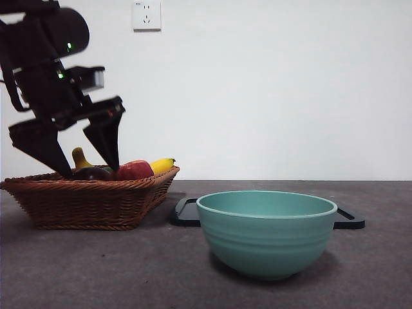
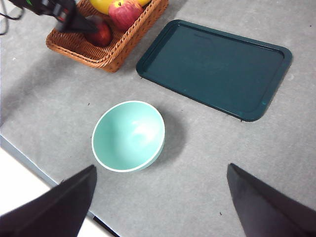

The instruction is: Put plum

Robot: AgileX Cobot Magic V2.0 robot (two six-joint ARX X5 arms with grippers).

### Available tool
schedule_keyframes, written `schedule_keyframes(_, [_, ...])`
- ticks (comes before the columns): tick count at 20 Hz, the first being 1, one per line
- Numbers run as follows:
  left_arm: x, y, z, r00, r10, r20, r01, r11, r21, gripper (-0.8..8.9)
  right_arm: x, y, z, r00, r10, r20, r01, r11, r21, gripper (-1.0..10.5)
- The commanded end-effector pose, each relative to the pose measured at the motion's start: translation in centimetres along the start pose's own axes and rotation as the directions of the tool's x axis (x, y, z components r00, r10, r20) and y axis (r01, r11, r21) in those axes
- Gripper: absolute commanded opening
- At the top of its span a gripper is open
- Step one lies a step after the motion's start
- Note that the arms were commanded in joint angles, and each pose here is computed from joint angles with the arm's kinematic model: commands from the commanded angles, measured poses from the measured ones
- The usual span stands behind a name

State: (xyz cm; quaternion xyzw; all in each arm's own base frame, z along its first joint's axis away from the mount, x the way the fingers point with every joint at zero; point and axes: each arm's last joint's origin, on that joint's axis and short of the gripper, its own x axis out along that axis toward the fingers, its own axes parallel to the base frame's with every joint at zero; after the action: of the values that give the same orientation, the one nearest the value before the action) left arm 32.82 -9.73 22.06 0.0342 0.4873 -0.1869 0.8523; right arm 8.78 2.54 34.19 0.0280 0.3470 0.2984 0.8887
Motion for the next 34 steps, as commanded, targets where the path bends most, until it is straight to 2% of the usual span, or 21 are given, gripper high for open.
schedule_keyframes(1, [1.6, 0.1, 0.5, 1.0, 0.007, -0.009, -0.007, 1.0, 0.012, 4.59, -0.3, 0.2, 0.4, 1.0, 0.005, 0.019, -0.005, 1.0, -0.01, 4.2])
schedule_keyframes(6, [3.4, 0.4, 0.3, 0.999, 0.029, -0.03, -0.029, 1.0, 0.011, 4.57, -0.3, 0.2, 0.4, 1.0, 0.005, 0.019, -0.005, 1.0, -0.009, 4.2])
schedule_keyframes(11, [3.5, 0.5, 0.3, 0.999, 0.036, -0.031, -0.036, 0.999, 0.01, 3.14, -0.3, 0.2, 0.4, 1.0, 0.005, 0.019, -0.005, 1.0, -0.01, 4.2])
schedule_keyframes(13, [3.4, 0.4, 0.3, 0.999, 0.036, -0.03, -0.036, 0.999, 0.006, 3.01, -0.3, 0.2, 0.4, 1.0, 0.005, 0.019, -0.005, 1.0, -0.01, 4.2])
schedule_keyframes(16, [2.1, 0.2, 0.5, 0.999, 0.035, -0.002, -0.035, 0.999, 0.011, 3.01, -0.3, 0.2, 0.4, 1.0, 0.005, 0.019, -0.005, 1.0, -0.01, 4.2])
schedule_keyframes(19, [-1.1, -0.9, 0.9, 0.998, 0.025, 0.06, -0.027, 0.999, 0.029, 3.01, -0.3, 0.2, 0.4, 1.0, 0.005, 0.019, -0.005, 1.0, -0.01, 4.2])
schedule_keyframes(22, [-5.2, -3.1, 0.7, 0.993, -0.012, 0.119, 0.002, 0.997, 0.079, 3.02, -0.3, 0.2, 0.4, 1.0, 0.005, 0.019, -0.005, 1.0, -0.01, 4.2])
schedule_keyframes(25, [-8.7, -6.3, 0.0, 0.974, -0.158, 0.165, 0.129, 0.977, 0.17, 3.02, -0.3, 0.2, 0.4, 1.0, 0.005, 0.019, -0.005, 1.0, -0.01, 4.2])
schedule_keyframes(29, [-10.5, -11.7, -1.4, 0.934, -0.329, 0.139, 0.273, 0.909, 0.316, 3.02, -0.3, 0.2, 0.4, 1.0, 0.005, 0.019, -0.005, 1.0, -0.01, 4.2])
schedule_keyframes(34, [-8.7, -16.9, -3.1, 0.91, -0.413, 0.025, 0.362, 0.825, 0.435, 3.02, -0.3, 0.2, 0.4, 1.0, 0.005, 0.019, -0.005, 1.0, -0.01, 4.2])
